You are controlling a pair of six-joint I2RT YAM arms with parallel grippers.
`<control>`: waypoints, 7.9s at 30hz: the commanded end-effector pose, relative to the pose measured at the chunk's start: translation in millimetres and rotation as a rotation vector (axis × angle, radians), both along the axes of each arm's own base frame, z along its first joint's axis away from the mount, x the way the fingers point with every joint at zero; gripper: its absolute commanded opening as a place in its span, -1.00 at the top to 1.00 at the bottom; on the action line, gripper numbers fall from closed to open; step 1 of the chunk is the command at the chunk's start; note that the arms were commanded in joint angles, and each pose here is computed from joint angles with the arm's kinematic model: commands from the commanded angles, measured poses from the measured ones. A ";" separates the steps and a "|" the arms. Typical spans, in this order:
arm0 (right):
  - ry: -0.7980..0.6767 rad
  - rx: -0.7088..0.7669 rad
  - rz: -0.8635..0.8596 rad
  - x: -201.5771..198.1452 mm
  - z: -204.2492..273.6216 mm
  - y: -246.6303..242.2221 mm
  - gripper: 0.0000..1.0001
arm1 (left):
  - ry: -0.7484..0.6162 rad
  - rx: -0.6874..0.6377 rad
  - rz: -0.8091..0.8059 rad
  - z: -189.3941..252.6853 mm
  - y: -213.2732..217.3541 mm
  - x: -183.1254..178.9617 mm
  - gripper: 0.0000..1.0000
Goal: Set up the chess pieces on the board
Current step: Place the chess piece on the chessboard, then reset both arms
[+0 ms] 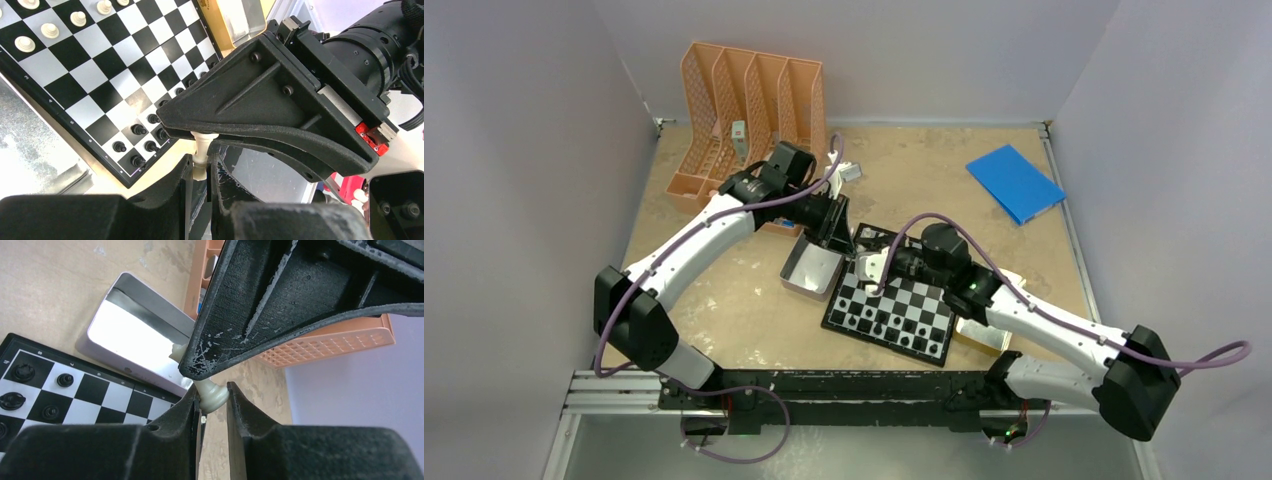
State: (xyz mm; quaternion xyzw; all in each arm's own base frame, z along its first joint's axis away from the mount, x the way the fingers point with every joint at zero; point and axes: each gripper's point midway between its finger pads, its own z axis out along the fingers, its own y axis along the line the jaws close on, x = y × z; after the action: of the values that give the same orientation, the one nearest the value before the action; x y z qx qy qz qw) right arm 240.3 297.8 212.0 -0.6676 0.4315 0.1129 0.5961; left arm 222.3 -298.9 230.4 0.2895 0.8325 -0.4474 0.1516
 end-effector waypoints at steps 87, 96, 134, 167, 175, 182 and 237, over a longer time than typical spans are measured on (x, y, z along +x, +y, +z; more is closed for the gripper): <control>0.672 0.917 -0.393 30.4 84.5 14.4 0.48 | -0.198 -0.280 0.141 73.1 3.5 58.4 1.00; 0.633 0.940 -0.485 9.2 100.7 -36.7 -0.98 | -0.307 -0.147 0.271 49.1 -6.4 93.6 1.00; 0.566 1.361 -0.696 -55.4 210.9 -201.6 -0.98 | -0.663 0.060 0.205 -58.0 -175.4 136.1 1.00; 0.533 1.350 -0.722 -53.4 204.7 -206.2 -0.98 | -0.575 0.181 0.157 -131.4 -176.1 120.4 1.00; 0.526 1.353 -0.726 -53.8 204.1 -208.4 -0.98 | -0.570 0.207 0.149 -138.0 -176.9 119.8 1.00; 0.526 1.344 -0.731 -52.2 201.5 -206.5 -0.97 | -0.561 0.217 0.140 -141.9 -176.9 117.1 1.00; 0.983 1.066 -0.970 5.5 58.1 -93.2 -0.98 | -0.522 -0.030 0.562 59.3 27.4 90.3 -0.34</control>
State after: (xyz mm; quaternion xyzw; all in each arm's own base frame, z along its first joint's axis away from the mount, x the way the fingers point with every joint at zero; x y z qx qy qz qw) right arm 238.4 190.5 268.2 0.0383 0.7623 0.2837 0.5804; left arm 335.6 -295.5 264.6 0.1612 0.8273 -0.3117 0.4388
